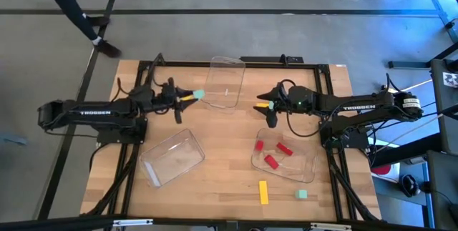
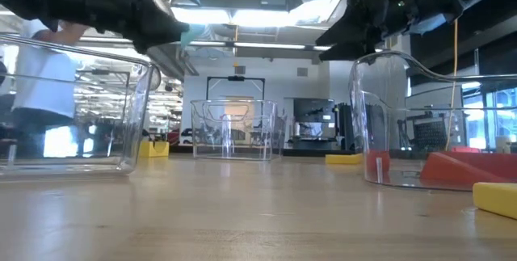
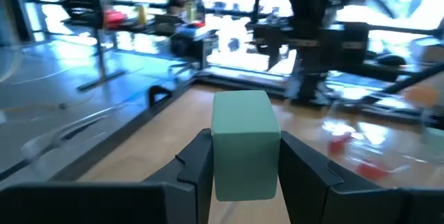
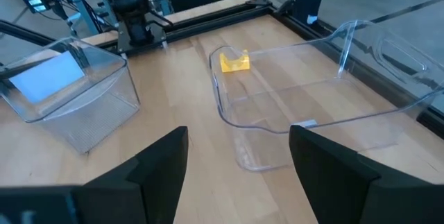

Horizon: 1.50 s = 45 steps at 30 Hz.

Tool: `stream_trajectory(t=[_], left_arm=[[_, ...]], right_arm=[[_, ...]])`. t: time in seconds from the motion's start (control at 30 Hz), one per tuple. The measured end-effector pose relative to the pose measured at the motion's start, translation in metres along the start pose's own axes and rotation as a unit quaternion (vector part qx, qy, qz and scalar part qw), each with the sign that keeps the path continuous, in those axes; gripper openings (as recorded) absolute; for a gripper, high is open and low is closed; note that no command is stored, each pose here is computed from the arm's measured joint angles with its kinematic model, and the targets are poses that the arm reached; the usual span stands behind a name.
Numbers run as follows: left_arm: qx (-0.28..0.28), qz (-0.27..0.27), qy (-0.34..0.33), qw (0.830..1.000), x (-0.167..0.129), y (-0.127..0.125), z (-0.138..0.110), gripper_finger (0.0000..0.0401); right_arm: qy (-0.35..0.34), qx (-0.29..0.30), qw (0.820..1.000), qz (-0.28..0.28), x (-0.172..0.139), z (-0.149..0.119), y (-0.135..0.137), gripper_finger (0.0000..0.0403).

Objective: Sort & place blocks by color
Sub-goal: Put the top left blue into the top transparent bin

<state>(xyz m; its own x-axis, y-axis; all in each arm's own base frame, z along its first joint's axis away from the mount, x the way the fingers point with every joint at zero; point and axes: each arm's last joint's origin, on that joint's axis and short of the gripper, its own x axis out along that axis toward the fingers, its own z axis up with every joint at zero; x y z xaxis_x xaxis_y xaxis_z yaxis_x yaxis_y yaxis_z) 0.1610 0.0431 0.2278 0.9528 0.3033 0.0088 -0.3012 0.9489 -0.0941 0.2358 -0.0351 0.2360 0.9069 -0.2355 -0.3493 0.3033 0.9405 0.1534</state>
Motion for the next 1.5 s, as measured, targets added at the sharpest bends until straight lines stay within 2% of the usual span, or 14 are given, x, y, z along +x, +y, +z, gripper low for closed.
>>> stream_trajectory(t=[0.17, 0.7, 0.87, 0.93, 1.0, 1.1, 1.23, 1.4, 1.5], left_arm=[[0.009, -0.019, -0.001, 1.000, 0.004, -0.006, -0.002, 0.0118], [0.009, -0.021, 0.004, 1.000, 0.016, -0.008, -0.009, 0.0118], [-0.003, 0.015, -0.007, 1.000, 0.025, -0.007, -0.011, 0.0118], [0.002, 0.045, 0.016, 0.999, 0.037, -0.006, -0.013, 0.0118], [0.007, 0.073, 0.018, 0.997, 0.054, -0.003, -0.005, 0.0118], [0.028, 0.088, 0.081, 0.992, 0.088, 0.004, 0.004, 0.0118], [0.044, 0.135, 0.213, 0.967, 0.129, 0.023, 0.004, 0.0118], [0.017, 0.178, 0.316, 0.932, 0.161, 0.047, -0.019, 0.0118], [0.004, 0.185, 0.339, 0.922, 0.174, 0.054, -0.033, 0.0118]], right_arm=[[-0.007, 0.000, 1.000, 0.001, 0.000, 0.001, 0.000, 0.0252], [-0.026, -0.013, 1.000, 0.005, 0.000, 0.005, 0.001, 0.0252], [-0.033, -0.012, 0.999, 0.007, 0.000, 0.006, 0.001, 0.0252], [-0.038, -0.012, 0.999, 0.008, 0.000, 0.007, 0.002, 0.0252], [-0.041, -0.013, 0.999, 0.008, 0.000, 0.008, 0.002, 0.0252], [-0.041, -0.013, 0.999, 0.008, 0.000, 0.008, 0.002, 0.0252], [-0.043, -0.013, 0.999, 0.008, 0.000, 0.008, 0.002, 0.0252], [-0.042, -0.012, 0.999, 0.008, 0.000, 0.008, 0.002, 0.0252], [-0.041, -0.010, 0.999, 0.008, 0.000, 0.008, 0.002, 0.0252]])
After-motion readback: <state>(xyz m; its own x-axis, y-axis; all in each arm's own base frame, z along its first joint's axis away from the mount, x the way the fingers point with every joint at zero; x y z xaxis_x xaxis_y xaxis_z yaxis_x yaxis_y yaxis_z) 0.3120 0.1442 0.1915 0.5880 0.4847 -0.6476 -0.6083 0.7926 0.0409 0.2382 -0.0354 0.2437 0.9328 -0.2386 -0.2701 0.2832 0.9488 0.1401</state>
